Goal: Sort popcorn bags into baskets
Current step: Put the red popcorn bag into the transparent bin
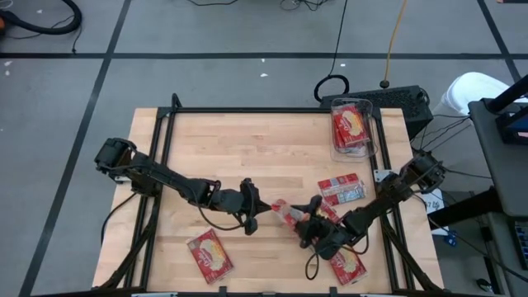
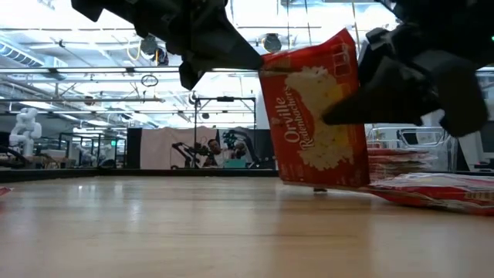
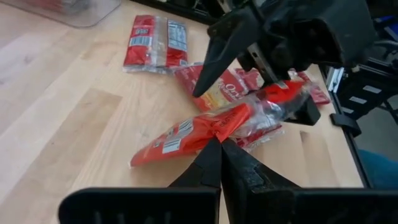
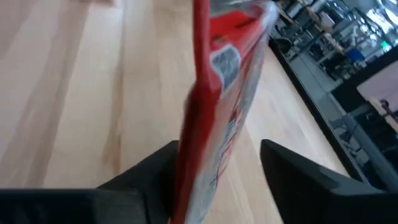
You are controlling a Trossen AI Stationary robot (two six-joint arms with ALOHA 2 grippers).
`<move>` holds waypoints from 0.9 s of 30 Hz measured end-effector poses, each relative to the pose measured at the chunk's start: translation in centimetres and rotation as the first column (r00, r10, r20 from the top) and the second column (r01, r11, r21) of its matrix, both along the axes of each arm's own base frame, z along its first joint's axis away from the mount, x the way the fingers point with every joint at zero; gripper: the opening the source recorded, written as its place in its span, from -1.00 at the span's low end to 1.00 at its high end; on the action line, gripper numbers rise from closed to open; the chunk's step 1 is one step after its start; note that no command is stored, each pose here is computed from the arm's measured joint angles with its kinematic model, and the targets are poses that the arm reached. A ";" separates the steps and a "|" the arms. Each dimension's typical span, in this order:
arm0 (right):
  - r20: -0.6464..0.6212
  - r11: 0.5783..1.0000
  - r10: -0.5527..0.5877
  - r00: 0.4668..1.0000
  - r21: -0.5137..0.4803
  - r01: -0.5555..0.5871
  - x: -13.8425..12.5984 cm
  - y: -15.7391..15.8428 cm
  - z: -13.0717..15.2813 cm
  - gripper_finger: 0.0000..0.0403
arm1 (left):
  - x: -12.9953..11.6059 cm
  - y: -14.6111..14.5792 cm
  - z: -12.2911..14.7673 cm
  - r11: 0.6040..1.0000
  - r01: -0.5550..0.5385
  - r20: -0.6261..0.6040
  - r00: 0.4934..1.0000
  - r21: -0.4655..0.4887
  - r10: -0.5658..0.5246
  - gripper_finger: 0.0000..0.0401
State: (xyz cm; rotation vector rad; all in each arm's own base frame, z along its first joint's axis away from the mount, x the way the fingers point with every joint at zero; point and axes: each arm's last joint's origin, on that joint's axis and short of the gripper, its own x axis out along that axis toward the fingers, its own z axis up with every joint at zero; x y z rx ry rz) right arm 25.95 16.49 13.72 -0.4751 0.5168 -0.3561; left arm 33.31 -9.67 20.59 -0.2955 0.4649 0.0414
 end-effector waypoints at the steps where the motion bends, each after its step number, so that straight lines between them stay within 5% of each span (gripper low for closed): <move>1: 0.004 1.000 -0.010 1.000 0.008 0.010 0.1 -0.2 0.0 -0.01 | 0.0 0.0 0.0 1.000 -0.001 -0.001 1.000 -0.002 0.001 -0.98; 10: 0.007 0.998 -0.053 0.999 0.019 0.053 0.8 -1.3 0.0 -0.83 | -0.1 -0.3 -0.1 0.997 0.037 -0.005 0.999 0.060 -0.037 -0.97; 13: -0.003 0.999 -0.047 0.999 0.004 0.047 0.9 -1.5 0.1 -0.94 | -0.2 -0.4 -0.1 0.991 0.069 -0.008 0.998 0.116 -0.069 -0.92; 17: -0.013 0.999 -0.044 0.999 0.013 0.045 0.9 -2.1 0.8 -0.85 | -0.2 -0.4 -0.2 0.985 0.071 -0.020 0.997 0.155 -0.069 -0.63; 27: -0.083 0.991 -0.013 0.996 0.131 0.024 -1.0 -5.7 6.0 -0.97 | -0.6 1.3 -1.1 0.959 -0.127 -0.104 0.982 0.254 0.158 0.31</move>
